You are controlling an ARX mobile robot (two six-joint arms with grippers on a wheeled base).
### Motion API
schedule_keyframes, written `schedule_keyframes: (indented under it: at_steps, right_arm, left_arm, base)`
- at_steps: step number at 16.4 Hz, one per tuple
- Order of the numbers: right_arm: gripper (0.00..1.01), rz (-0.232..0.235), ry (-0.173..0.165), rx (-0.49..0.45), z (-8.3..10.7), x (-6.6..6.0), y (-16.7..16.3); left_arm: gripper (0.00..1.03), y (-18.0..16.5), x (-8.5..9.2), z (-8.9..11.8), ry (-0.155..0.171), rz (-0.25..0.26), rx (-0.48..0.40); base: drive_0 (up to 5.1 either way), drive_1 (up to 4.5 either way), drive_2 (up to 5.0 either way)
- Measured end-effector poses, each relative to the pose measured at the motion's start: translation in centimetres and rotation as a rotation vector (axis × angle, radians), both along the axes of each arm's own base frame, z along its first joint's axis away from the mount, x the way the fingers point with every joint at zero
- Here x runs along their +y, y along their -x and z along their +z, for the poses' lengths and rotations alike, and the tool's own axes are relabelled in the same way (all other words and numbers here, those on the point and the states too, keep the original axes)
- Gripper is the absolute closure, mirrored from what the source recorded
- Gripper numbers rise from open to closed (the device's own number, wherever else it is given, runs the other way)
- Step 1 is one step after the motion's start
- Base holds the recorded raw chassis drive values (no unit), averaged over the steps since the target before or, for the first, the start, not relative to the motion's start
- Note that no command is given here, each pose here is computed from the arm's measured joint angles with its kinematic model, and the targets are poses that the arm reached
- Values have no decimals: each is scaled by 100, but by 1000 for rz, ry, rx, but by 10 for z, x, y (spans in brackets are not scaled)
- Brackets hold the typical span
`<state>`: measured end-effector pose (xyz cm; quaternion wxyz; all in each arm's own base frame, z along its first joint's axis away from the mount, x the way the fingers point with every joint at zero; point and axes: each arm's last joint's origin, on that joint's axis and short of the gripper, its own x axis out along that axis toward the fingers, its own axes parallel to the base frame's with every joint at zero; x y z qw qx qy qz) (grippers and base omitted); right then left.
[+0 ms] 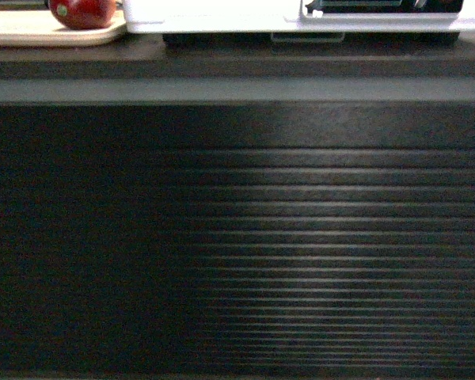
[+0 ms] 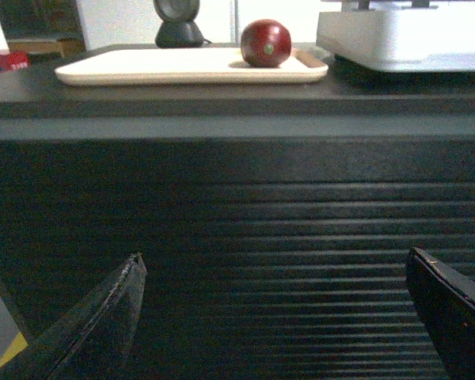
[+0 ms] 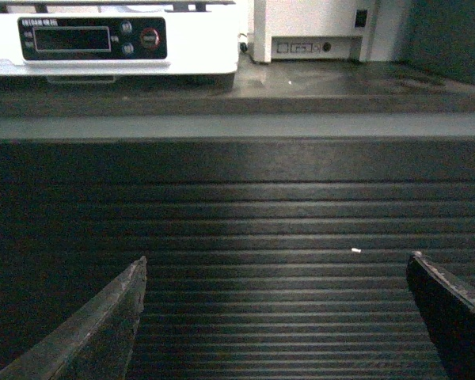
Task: Place dark red mango on scale at checkout
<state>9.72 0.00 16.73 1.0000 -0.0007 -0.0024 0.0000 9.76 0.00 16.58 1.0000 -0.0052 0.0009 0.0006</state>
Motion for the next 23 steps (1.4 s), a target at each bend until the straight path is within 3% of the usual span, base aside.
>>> schedule_keyframes:
  at_steps: [23]
  right_arm:
    - [3, 0, -1, 0, 0, 0, 0]
  left_arm:
    - [5, 0, 0, 0, -3, 0, -1]
  base:
    - [0, 0, 0]
